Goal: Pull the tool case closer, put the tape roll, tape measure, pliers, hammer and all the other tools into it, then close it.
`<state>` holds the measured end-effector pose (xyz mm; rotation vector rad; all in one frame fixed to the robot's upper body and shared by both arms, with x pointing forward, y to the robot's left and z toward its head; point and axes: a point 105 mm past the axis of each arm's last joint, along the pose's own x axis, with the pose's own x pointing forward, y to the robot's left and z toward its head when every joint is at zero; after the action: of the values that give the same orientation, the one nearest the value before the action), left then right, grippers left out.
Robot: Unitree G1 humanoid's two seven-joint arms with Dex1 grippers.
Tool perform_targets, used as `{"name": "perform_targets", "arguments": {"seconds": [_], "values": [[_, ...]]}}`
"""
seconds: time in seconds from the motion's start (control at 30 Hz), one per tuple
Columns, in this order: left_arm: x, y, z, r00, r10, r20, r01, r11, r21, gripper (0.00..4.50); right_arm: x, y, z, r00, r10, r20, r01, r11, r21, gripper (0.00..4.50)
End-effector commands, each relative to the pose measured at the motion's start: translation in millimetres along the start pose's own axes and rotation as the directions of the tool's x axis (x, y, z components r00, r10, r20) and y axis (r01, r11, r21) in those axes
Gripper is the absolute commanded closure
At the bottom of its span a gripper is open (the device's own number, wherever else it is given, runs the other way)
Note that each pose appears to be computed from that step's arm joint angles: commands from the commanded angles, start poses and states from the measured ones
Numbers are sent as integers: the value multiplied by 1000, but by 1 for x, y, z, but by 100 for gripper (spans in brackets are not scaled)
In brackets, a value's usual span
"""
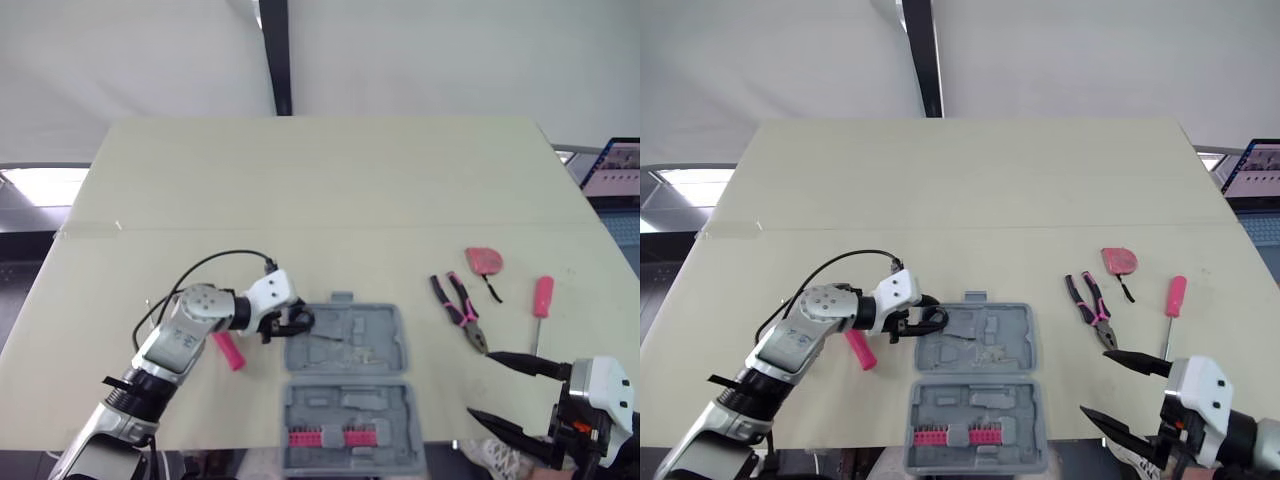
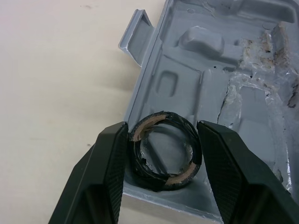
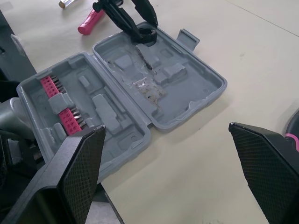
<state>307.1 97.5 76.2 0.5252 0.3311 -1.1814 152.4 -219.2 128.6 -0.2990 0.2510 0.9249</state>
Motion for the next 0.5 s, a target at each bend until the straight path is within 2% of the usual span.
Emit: {"name": "perform_targets", "arguments": {"seconds": [0.03,0.37,0.5], "values": [[2,-4,-3,1000,-9,-6,9,1000,18,197,-3,-1,9,1000,-5,15,5,999,-31,0],[7,-10,-9,999,-24,-32,26,998,64,197,-5,-1,10,1000,-4,14,4,999,-32,0],[1,0,5,998,40,57,-39,999,-14,197,-6,0,10,1000,-6,11,7,1000,-28,0]]}}
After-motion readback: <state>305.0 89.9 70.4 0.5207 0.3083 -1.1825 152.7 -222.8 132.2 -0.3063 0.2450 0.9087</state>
